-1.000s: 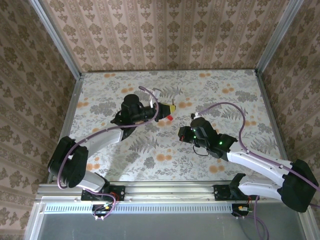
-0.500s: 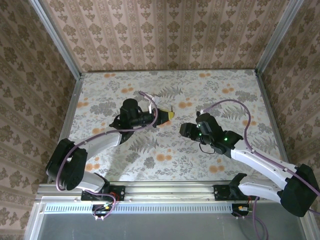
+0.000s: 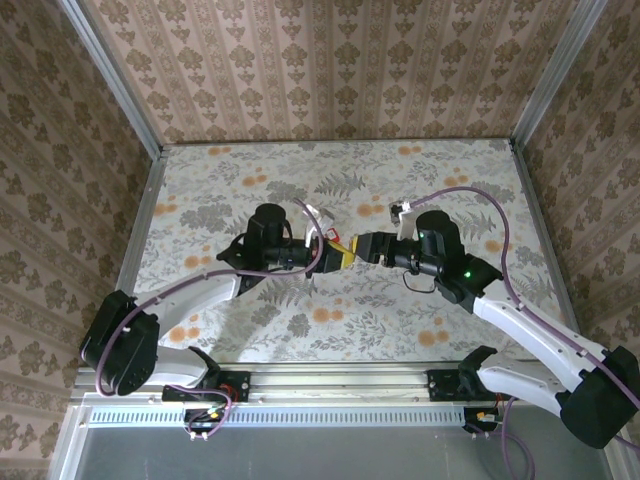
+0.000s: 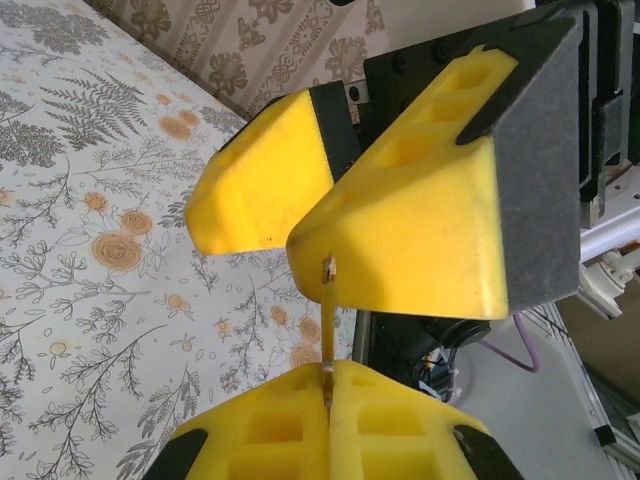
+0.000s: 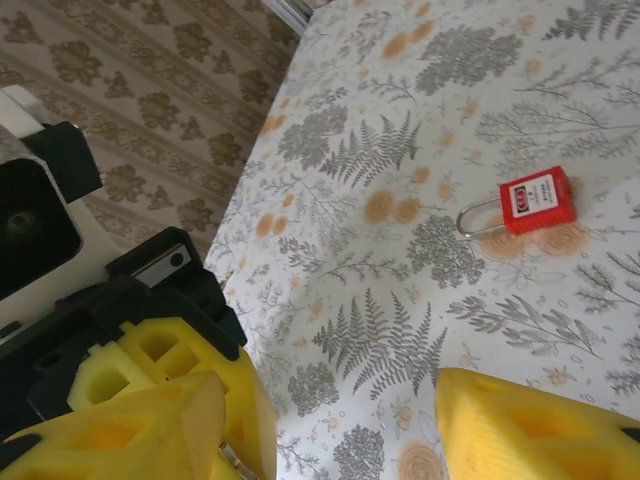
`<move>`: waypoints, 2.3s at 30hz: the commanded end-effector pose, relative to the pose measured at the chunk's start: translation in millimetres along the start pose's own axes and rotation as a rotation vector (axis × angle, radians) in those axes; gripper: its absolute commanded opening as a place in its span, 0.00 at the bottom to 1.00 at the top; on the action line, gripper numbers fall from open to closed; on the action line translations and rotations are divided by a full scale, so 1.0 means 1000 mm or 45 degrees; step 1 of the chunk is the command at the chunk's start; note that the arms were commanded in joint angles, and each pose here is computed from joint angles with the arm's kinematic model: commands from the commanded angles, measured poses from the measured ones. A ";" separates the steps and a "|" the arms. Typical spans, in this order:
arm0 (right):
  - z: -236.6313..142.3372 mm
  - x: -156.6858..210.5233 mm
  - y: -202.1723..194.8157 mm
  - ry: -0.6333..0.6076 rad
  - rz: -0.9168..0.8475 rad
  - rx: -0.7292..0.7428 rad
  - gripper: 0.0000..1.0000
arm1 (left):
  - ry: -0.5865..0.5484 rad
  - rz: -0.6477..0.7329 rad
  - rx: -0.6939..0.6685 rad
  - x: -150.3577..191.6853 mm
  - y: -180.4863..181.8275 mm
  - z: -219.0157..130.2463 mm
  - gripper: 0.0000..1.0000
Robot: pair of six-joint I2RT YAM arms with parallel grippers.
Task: Unlock with the key
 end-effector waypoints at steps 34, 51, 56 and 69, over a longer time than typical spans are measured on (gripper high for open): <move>-0.016 0.020 0.031 0.083 -0.103 -0.288 0.33 | 0.094 0.092 0.195 -0.010 -0.016 0.022 0.00; -0.021 0.015 0.029 0.027 -0.073 -0.281 0.00 | -0.004 0.104 0.128 -0.015 -0.009 0.017 0.39; -0.020 0.010 0.030 0.002 -0.062 -0.276 0.00 | -0.115 0.112 0.131 -0.016 -0.014 0.012 0.51; -0.020 0.008 0.029 -0.016 -0.046 -0.278 0.00 | -0.186 0.089 0.224 -0.018 -0.018 0.019 0.46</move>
Point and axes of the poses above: each hand's point on the last joint's axis, 136 mm out from that joint toward the fingers, its own z axis out along the fingers, its own y axis along the line the jaws close on, x = y × z, the point moved 2 cm from there along -z, back along the fingers, and after that the axes turned 12 degrees about z, right-handed, at the moved point
